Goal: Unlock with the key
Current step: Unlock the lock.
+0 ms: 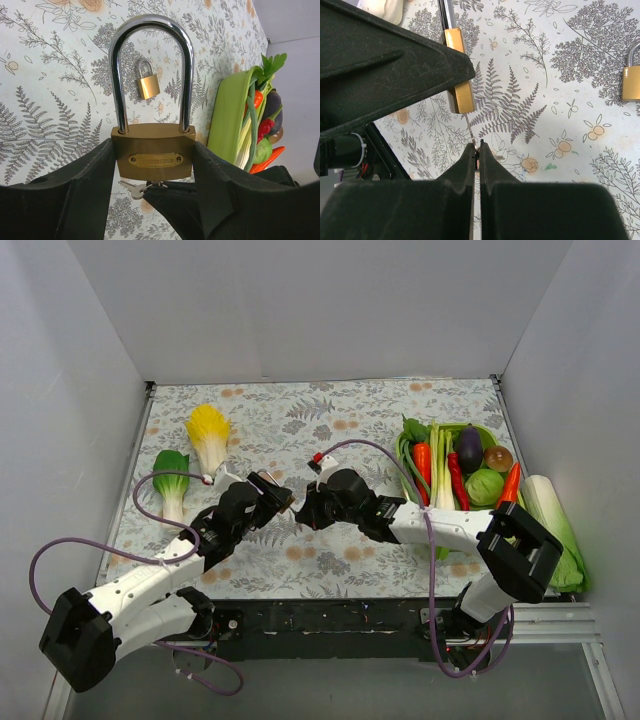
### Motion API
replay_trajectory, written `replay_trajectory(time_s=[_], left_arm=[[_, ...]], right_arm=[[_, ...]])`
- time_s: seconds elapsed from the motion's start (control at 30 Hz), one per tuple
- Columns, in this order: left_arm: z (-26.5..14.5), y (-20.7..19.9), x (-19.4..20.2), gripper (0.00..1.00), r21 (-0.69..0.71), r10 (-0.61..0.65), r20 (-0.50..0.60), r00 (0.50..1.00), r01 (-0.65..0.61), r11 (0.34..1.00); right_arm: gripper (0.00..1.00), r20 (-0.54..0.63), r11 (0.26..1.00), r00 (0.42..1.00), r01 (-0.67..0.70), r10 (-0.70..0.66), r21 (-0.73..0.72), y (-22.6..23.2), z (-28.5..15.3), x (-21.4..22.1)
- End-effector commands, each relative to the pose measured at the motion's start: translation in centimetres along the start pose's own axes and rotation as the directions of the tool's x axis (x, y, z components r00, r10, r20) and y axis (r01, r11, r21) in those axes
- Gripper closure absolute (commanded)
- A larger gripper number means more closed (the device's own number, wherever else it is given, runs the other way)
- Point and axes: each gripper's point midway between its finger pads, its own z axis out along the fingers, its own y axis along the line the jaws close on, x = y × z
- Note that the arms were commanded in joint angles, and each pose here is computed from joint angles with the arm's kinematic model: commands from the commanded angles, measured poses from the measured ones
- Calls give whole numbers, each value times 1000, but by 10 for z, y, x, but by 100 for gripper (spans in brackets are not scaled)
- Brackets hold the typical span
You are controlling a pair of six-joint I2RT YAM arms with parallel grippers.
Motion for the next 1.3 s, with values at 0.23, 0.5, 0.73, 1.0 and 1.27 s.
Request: replay_trajectory(time_s=[0.23,0.5,0.73,1.0,1.27], left_arm=[[-18,-19,41,100,134,23,-192,981,3,991],[-33,-34,37,100,269,106,-164,981,-59,961],[-57,-74,40,100,497,233,-147,961,-132,858],[-86,-100,38,100,646,322,-89,943,-192,739],[-110,-119,33,100,739,354,-36,934,-214,639]], right_arm=[[99,374,994,927,57,-19,-90,41,-8,-115],[99,366,978,931,57,20,-200,54,-21,-110],[99,376,940,923,58,77,-336,77,-53,-120],[99,401,883,902,52,158,-466,99,-87,-133],[99,436,845,877,70,201,-531,109,-116,-145]])
